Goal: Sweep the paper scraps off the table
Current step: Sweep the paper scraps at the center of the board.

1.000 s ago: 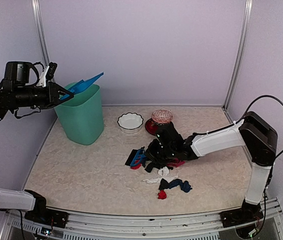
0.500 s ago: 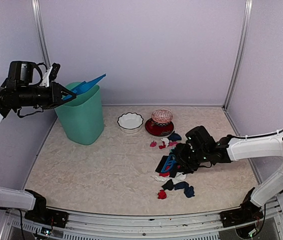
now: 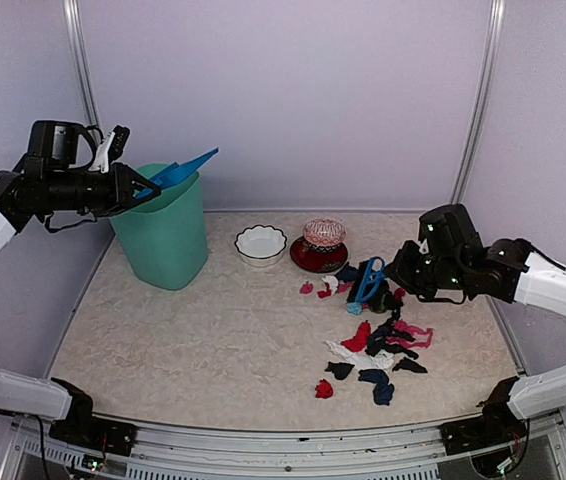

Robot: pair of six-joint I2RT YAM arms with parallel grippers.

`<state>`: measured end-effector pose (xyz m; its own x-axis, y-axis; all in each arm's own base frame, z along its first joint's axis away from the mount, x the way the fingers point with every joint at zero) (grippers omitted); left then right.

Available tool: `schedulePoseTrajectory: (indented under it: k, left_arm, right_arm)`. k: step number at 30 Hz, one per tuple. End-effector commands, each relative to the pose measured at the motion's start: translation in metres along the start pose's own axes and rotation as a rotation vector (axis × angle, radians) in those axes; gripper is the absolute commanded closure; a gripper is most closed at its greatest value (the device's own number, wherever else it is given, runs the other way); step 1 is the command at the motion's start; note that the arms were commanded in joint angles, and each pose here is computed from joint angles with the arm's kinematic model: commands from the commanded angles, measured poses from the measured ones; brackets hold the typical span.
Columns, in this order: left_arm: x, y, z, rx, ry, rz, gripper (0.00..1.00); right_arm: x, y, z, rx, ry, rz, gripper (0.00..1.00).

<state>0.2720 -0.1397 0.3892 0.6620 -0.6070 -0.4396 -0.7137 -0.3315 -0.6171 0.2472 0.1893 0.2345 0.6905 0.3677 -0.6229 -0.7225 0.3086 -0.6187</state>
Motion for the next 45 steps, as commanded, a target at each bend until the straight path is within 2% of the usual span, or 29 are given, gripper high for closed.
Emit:
schedulePoseTrajectory:
  k: [1,8,15,21,25,33,45]
  left_arm:
    - [0.001,-0.008,-0.009,-0.002,0.021,-0.041,1.0]
    - [0.002,-0.008,-0.01,0.002,0.012,-0.039,1.0]
    - [0.0,-0.004,-0.007,0.003,-0.003,-0.033,1.0]
    - [-0.004,-0.001,-0.006,0.005,-0.014,-0.027,1.0]
    - [-0.006,-0.001,-0.007,0.005,-0.02,-0.032,1.0]
    - [-0.007,-0.001,-0.006,0.002,-0.026,-0.036,1.0]
    - [0.004,-0.002,-0.009,-0.001,-0.01,-0.021,1.0]
  right_arm:
    - [-0.004,-0.026,0.019,-0.064,-0.031,-0.077,1.0]
    - [0.046,-0.036,0.054,-0.075,-0.123,-0.075,1.0]
    - [0.124,-0.02,0.083,-0.112,-0.205,0.039,1.0]
    - [0.178,-0.003,0.088,-0.119,-0.212,0.127,1.0]
    - [0.204,0.01,0.069,-0.077,-0.18,0.187,1.0]
    - [0.207,0.021,0.013,-0.019,-0.078,0.234,1.0]
    - [0.153,0.025,-0.065,0.05,0.09,0.223,1.0]
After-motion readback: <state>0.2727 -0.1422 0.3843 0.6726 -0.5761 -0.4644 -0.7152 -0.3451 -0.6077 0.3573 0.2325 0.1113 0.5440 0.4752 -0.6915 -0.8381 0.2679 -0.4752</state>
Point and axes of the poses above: each gripper's point midway between its finger pads, its own x axis out along the fingers, its own z axis along the line the jaws close on, y = z × x, the point moved 5 cm from there along -x, back along the fingers, and after that the axes turned 15 degrees about -x, right-handed, at the moved point
